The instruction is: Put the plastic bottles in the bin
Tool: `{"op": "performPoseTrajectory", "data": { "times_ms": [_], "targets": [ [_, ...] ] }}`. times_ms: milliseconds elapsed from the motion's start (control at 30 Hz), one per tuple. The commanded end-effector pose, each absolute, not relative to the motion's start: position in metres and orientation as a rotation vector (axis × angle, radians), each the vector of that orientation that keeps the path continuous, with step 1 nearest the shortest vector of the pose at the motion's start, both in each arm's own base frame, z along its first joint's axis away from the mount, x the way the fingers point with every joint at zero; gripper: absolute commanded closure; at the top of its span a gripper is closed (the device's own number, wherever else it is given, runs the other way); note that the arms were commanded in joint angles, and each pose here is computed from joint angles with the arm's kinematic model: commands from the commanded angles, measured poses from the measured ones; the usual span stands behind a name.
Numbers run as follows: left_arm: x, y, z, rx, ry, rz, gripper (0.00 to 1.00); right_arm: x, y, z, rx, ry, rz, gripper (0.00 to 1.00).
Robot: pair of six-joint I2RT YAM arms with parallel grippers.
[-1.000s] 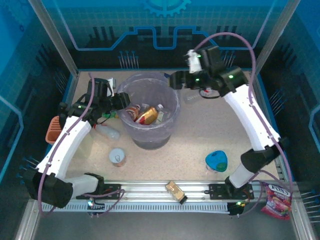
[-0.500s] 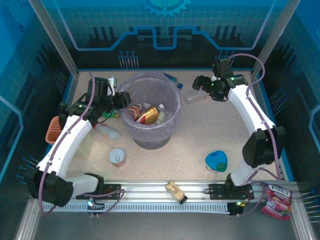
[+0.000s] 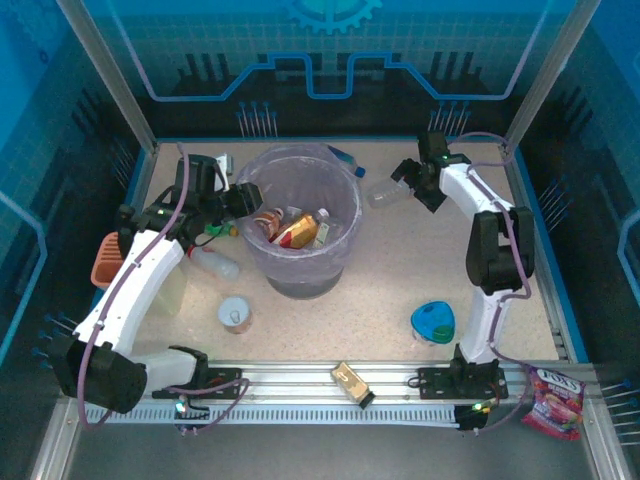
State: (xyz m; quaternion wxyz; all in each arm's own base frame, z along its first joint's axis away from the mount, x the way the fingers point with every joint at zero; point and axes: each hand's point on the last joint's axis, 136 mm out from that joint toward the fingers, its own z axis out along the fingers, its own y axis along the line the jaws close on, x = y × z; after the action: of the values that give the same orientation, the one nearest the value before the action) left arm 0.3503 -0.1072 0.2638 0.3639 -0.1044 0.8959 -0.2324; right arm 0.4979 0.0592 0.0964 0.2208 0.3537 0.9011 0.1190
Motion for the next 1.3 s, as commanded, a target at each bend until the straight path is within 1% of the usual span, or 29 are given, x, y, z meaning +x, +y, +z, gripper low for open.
{"op": "performPoseTrajectory", "data": {
  "times_ms": [0,300,400,533,767,867,1100,1267],
  "targets": [
    [0.35,-0.115,0.258,-0.255,2.342,-0.645,0.55,0.522,0.054,0.093,1.053,2.412,0.378,0.0],
    [0.349,-0.114,0.256,-0.257,2.347,-0.64,0.55,0.541,0.055,0.069,1.065,2.383,0.426,0.0],
    [0.349,-0.113,0.255,-0.26,2.351,-0.634,0.55,0.545,0.053,0.062,1.088,2.371,0.427,0.02],
    [0.348,-0.112,0.252,-0.263,2.355,-0.634,0.55,0.547,0.053,0.051,1.102,2.38,0.423,0.07],
    [0.346,-0.109,0.254,-0.264,2.356,-0.629,0.56,0.546,0.05,0.049,1.101,2.381,0.402,0.22],
    [0.345,-0.108,0.254,-0.264,2.358,-0.63,0.56,0.546,0.051,0.051,1.086,2.381,0.407,0.31],
    [0.346,-0.108,0.255,-0.265,2.356,-0.633,0.56,0.542,0.047,0.065,1.065,2.375,0.399,0.37],
    [0.346,-0.108,0.256,-0.258,2.356,-0.63,0.56,0.535,0.043,0.094,1.01,2.367,0.413,0.39]
  ]
}}
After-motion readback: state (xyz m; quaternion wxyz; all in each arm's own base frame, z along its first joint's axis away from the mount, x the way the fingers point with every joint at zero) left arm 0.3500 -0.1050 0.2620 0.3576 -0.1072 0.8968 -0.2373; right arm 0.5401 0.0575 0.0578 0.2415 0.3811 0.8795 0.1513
